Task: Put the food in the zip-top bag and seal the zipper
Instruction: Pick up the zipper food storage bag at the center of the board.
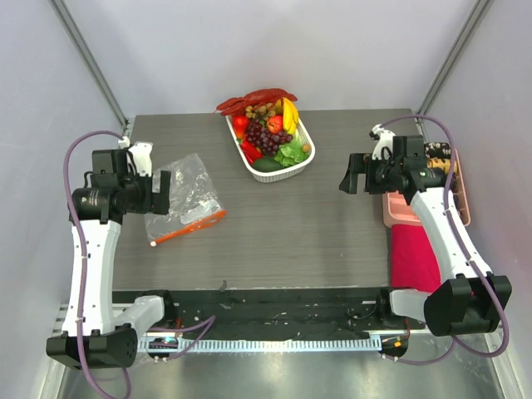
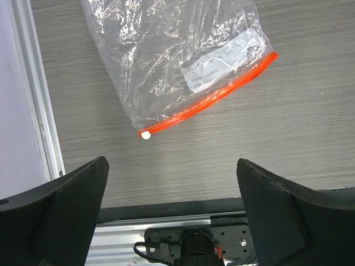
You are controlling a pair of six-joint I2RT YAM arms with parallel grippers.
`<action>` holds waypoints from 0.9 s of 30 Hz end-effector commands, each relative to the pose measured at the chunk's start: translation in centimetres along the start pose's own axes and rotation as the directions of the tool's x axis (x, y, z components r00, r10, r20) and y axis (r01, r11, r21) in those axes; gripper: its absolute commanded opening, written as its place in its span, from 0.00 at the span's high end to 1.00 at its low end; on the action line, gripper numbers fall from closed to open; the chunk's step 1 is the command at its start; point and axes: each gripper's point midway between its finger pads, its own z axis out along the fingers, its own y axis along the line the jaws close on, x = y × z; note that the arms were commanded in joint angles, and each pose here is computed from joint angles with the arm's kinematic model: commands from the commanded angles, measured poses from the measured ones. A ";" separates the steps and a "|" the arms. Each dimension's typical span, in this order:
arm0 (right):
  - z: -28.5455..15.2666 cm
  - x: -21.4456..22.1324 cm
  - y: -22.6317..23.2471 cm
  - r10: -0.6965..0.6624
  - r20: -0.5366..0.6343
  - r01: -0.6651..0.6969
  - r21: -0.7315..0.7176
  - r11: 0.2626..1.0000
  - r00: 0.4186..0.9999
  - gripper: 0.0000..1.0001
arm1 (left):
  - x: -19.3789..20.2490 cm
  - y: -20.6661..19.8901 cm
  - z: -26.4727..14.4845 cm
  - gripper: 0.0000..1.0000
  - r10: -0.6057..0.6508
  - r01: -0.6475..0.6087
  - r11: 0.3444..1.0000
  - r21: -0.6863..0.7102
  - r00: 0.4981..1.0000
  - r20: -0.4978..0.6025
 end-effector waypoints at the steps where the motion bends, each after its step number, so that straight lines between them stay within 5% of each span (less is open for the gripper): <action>1: 0.7 -0.5 1.7 -0.066 0.023 0.067 -0.029 0.997 0.998 0.00 | -0.5 0.2 -0.5 0.00 0.104 -0.104 0.994 0.021 0.995 0.002; 8: 1.4 0.7 2.8 -0.072 0.003 0.072 -0.087 0.994 0.997 0.00 | -0.4 2.5 0.1 0.00 0.324 -0.326 0.944 -0.044 0.945 -0.049; 16: 2.0 1.5 2.9 -0.067 -0.025 0.064 -0.099 0.993 0.997 0.00 | 1.9 3.8 3.2 0.00 0.554 -0.560 0.826 -0.064 0.827 -0.094; 20: 2.4 1.8 2.7 -0.059 -0.041 0.055 -0.097 0.994 0.997 0.00 | 4.3 2.0 6.7 0.00 0.687 -0.692 0.718 -0.073 0.721 -0.086; 27: 2.6 2.4 2.6 -0.062 -0.063 0.056 -0.095 0.994 0.996 0.00 | 5.2 -2.6 10.9 0.14 0.754 -0.758 0.648 -0.066 0.652 -0.078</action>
